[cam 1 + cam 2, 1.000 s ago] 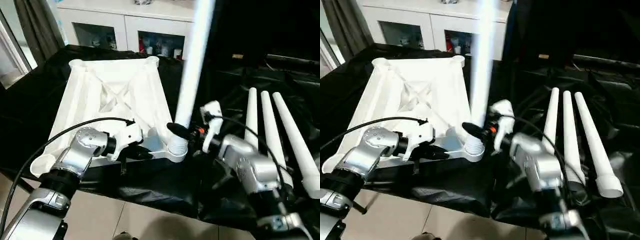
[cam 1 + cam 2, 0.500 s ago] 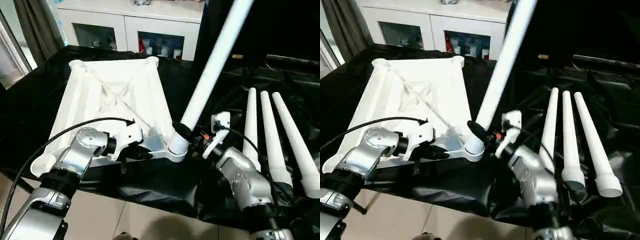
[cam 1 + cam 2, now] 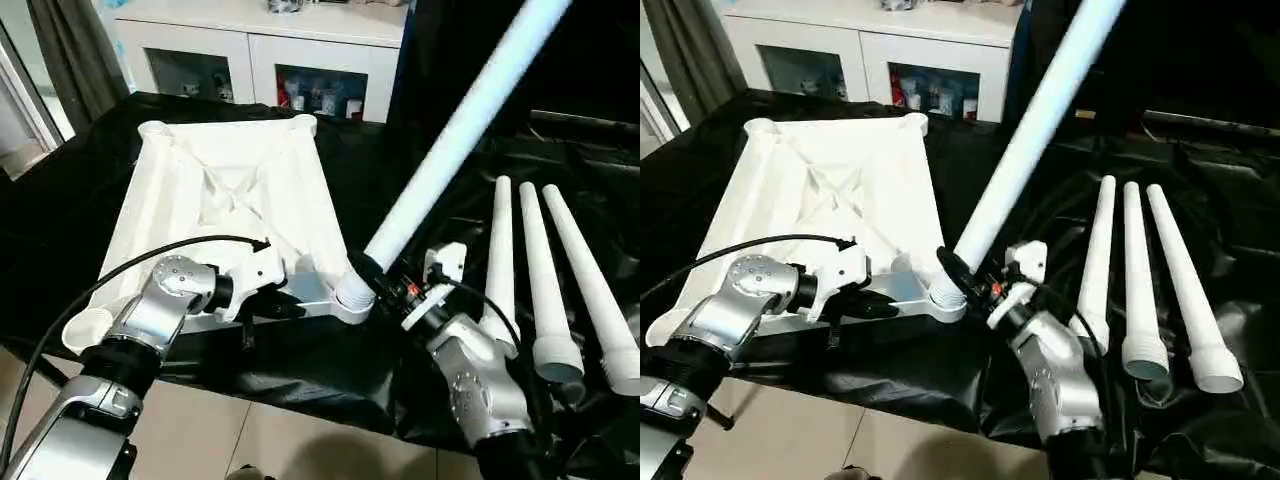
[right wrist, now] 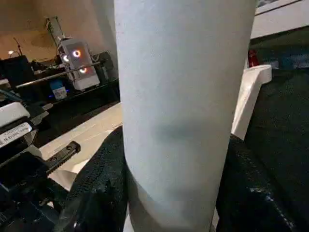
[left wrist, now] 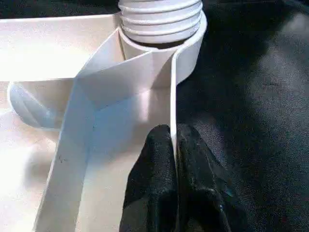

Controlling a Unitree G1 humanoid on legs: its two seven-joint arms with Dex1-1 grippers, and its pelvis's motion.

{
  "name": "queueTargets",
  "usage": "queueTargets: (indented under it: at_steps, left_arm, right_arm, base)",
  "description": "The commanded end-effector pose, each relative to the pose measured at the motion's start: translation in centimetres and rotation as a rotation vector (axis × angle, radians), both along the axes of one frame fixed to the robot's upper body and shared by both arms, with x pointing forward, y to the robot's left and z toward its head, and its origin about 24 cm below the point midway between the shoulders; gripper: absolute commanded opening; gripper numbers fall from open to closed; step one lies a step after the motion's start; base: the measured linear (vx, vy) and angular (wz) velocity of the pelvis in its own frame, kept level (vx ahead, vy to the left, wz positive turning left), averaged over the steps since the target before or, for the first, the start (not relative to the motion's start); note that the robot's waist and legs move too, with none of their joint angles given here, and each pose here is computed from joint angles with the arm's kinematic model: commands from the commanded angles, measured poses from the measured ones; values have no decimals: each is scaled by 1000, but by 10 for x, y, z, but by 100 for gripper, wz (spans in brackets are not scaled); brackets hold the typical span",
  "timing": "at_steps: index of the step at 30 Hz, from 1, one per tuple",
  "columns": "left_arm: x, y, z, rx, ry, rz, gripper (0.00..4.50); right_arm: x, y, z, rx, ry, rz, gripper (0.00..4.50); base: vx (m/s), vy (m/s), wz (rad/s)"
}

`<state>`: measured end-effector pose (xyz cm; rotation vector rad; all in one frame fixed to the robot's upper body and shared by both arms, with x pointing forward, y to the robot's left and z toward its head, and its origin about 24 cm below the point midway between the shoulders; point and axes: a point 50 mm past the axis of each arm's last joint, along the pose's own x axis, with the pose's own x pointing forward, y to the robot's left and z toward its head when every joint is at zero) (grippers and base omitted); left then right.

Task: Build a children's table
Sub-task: Pick table leg

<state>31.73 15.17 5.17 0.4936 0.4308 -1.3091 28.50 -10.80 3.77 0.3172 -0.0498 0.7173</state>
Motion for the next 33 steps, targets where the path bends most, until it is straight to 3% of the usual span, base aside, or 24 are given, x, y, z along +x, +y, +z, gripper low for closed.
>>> queueTargets:
  at_steps: [1, 8, 17, 26, 33]
  left_arm:
    - [5, -2, 10, -13, -63, 7, 0]
    - [4, -1, 9, 12, -72, -6, 0]
    - [4, -3, 6, 19, -75, -25, 0]
    - [2, -6, 9, 7, -68, -97, 0]
    - [-10, -12, 17, -51, 8, -237, 0]
  right_arm:
    - [-12, -2, -32, -130, 135, 30, 188]
    - [-7, 5, -25, -246, 105, 148, 188]
    - [3, 5, -21, -291, 140, 252, 188]
    - [-3, -7, -31, -322, 183, 402, 188]
    - [-6, -15, -31, -346, 179, 490, 188]
  base:
    - [0, 0, 0]
    - [0, 0, 0]
    - [0, 0, 0]
    - [0, 0, 0]
    - [0, 0, 0]
